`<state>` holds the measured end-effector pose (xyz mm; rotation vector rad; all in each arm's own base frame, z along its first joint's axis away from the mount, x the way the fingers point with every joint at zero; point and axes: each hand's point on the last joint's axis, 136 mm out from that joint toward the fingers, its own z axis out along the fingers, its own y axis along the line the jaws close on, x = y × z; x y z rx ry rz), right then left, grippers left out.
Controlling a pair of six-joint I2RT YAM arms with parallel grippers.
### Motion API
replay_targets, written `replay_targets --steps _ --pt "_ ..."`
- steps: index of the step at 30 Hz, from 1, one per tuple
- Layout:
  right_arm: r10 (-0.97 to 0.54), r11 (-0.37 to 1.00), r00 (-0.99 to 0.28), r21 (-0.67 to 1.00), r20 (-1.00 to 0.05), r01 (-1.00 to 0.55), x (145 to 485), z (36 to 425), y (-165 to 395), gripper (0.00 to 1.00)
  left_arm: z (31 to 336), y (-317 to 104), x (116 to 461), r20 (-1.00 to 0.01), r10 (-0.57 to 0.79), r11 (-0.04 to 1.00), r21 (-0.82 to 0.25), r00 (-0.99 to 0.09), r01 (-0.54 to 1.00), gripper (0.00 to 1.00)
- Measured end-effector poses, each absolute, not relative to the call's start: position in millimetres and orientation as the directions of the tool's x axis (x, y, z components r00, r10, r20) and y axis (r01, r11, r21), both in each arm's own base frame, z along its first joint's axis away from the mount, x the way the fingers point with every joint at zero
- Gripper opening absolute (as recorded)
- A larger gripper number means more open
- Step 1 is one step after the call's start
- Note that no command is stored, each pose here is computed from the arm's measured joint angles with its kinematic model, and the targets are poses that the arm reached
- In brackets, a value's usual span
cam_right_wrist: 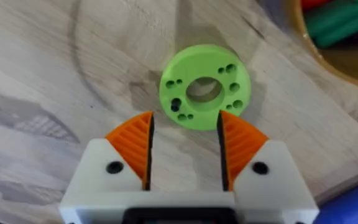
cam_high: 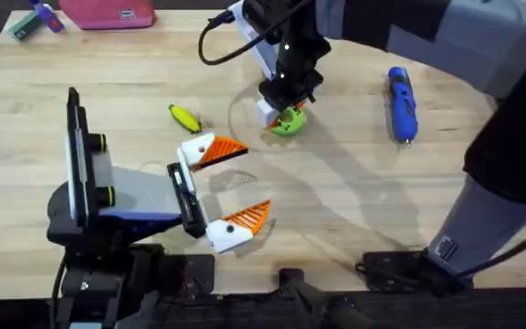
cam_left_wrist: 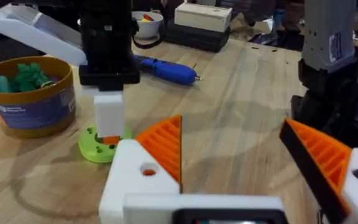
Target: Pick up the gripper from the table and insert it into the empty holder that is missing its gripper. Then pick up a screw, insert it into the mounting hole, and use the screwdriver to tighten it. Finally, clean up the table by picking up the vegetable and placing it into the bucket.
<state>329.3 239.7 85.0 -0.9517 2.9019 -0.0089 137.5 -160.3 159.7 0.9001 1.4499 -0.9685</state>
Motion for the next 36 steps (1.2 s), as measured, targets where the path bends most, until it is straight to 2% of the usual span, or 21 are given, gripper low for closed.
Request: replay_targets --steps 4,25,36 --pt "-0.590 0.807 -0.802 -0.033 -0.087 -0.590 331 84 241 0.487 160 -160 138 -0.996 0.012 0.373 -0.080 -0.091 0.924 0.986" --pt "-0.588 0.809 -0.807 -0.007 -0.050 -0.588 328 67 246 0.368 160 -160 138 -0.996 0.012 0.373 -0.080 -0.091 0.924 0.985" --pt "-0.587 0.809 -0.808 -0.002 -0.059 -0.588 330 64 249 0.198 160 -160 138 -0.996 0.012 0.373 -0.080 -0.091 0.924 0.985"
